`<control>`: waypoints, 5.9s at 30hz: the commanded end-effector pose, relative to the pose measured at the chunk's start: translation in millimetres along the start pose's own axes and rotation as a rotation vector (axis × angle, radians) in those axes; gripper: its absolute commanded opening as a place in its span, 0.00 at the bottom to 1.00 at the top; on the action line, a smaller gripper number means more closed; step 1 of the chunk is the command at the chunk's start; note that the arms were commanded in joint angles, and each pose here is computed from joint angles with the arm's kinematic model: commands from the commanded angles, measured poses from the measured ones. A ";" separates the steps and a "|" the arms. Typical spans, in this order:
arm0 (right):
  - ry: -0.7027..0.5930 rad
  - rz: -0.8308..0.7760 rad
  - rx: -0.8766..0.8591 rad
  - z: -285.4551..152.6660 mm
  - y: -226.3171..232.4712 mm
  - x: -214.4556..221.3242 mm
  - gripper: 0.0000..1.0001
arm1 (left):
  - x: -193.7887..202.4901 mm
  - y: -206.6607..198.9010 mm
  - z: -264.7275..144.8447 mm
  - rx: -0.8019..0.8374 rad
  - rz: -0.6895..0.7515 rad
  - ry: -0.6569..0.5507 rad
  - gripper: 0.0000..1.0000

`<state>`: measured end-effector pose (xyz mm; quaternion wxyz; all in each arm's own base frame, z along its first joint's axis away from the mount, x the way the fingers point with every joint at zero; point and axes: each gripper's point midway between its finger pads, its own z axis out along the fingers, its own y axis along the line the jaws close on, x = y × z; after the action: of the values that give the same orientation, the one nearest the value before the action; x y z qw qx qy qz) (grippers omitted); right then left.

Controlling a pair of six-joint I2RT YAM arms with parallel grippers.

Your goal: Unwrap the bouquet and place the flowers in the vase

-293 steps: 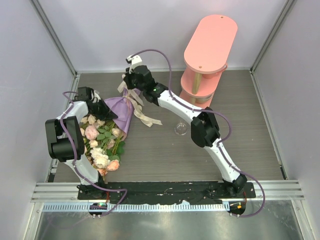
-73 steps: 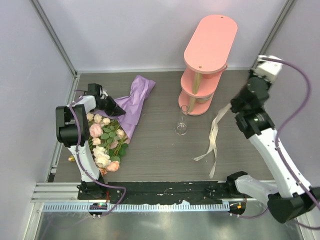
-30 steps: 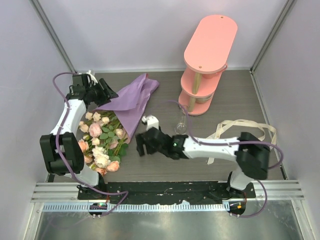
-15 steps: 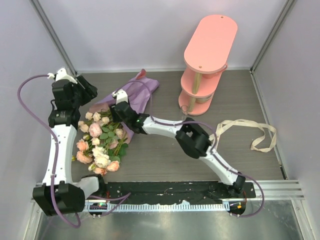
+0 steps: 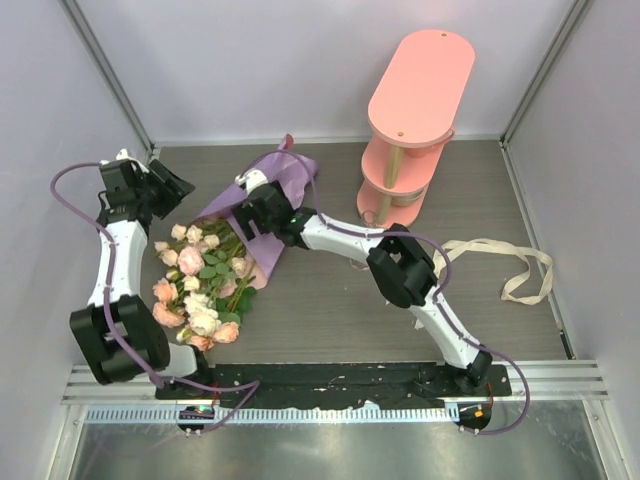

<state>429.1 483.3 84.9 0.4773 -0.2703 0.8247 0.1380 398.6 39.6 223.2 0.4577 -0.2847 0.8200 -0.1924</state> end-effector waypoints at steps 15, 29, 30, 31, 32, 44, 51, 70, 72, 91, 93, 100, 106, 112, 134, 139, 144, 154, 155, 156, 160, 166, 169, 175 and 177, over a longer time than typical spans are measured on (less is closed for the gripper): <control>-0.151 -0.262 0.073 -22.4 79.5 -39.4 1.00 | 10.8 -11.5 23.7 0.123 -0.077 0.100 0.56; -0.165 -0.273 0.227 0.0 59.8 -38.5 0.99 | 60.5 13.3 72.3 0.118 -0.239 0.320 0.53; -0.170 -0.276 0.264 -1.2 53.0 -41.2 0.99 | 65.0 15.5 75.5 0.115 -0.255 0.339 0.53; -0.174 -0.271 0.330 -4.2 40.1 -45.3 0.99 | 70.5 18.8 79.8 0.111 -0.270 0.360 0.52; -0.177 -0.267 0.355 -6.9 34.4 -48.7 0.99 | 72.2 18.3 80.2 0.119 -0.280 0.372 0.51; -0.192 -0.231 0.484 -38.9 -13.3 -63.7 0.94 | 87.7 40.3 96.5 0.027 -0.303 0.441 0.45; -0.184 -0.197 0.520 -66.3 -28.5 -61.1 0.94 | 90.9 42.0 98.3 0.022 -0.310 0.449 0.44; -0.345 -0.031 0.498 -154.7 -53.9 -78.1 0.99 | 66.1 35.8 86.9 0.013 -0.231 0.357 0.95; -0.361 -0.028 0.449 -151.4 -47.2 -79.6 1.00 | 55.3 38.7 86.8 0.000 -0.213 0.334 0.95; -0.571 -0.070 0.247 -196.4 11.6 -116.0 1.00 | 32.3 33.1 75.8 0.072 -0.183 0.279 0.89; -0.538 -0.079 0.169 -180.8 28.0 -113.7 1.00 | 36.0 24.6 76.1 0.101 -0.173 0.293 0.89; -0.328 0.055 0.180 -90.8 -3.4 -113.3 0.97 | 60.9 1.3 82.6 0.149 -0.143 0.372 0.87; -0.145 0.052 0.500 -71.4 -92.6 -54.7 0.79 | 69.6 -6.6 83.5 0.169 -0.163 0.409 0.86; -0.047 0.085 0.607 -67.9 -144.9 -14.8 0.60 | 69.0 -10.1 80.6 0.180 -0.167 0.404 0.85; -0.278 -0.058 0.712 25.0 -209.3 -95.0 0.36 | 73.7 -21.6 75.8 0.216 -0.171 0.412 0.85; -0.331 -0.021 0.790 26.7 -258.7 -100.9 0.36 | 72.2 -25.5 73.0 0.228 -0.173 0.406 0.85; -0.424 -0.027 0.751 33.6 -277.8 -122.1 0.36 | 72.9 -25.8 73.5 0.231 -0.173 0.403 0.85; -0.474 -0.128 0.621 28.5 -213.0 -147.9 0.38 | 73.1 -29.5 72.2 0.242 -0.162 0.403 0.86; -0.477 -0.141 0.613 28.8 -201.7 -149.3 0.38 | 73.3 -29.5 71.9 0.242 -0.162 0.403 0.86; -0.481 -0.147 0.608 28.0 -197.2 -152.0 0.39 | 74.1 -29.0 71.8 0.240 -0.164 0.405 0.86; -0.475 -0.148 0.600 26.3 -192.7 -152.8 0.41 | 75.2 -30.3 71.0 0.244 -0.160 0.407 0.86; -0.465 -0.145 0.573 19.6 -188.9 -156.8 0.48 | 76.3 -31.0 70.9 0.248 -0.160 0.411 0.86; -0.442 -0.160 0.534 18.0 -174.1 -156.1 0.53 | 77.1 -32.9 70.3 0.253 -0.161 0.416 0.86; -0.377 -0.281 0.422 1.8 -118.5 -159.4 0.70 | 74.4 -36.6 68.1 0.265 -0.152 0.408 0.89; -0.364 -0.313 0.380 -5.2 -95.3 -158.9 0.71 | 74.7 -38.9 66.4 0.272 -0.145 0.408 0.89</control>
<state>593.3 407.0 138.4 0.6421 -0.2342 0.7235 -0.0970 434.6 -35.2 132.4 0.2657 -0.2670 0.8498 -0.3688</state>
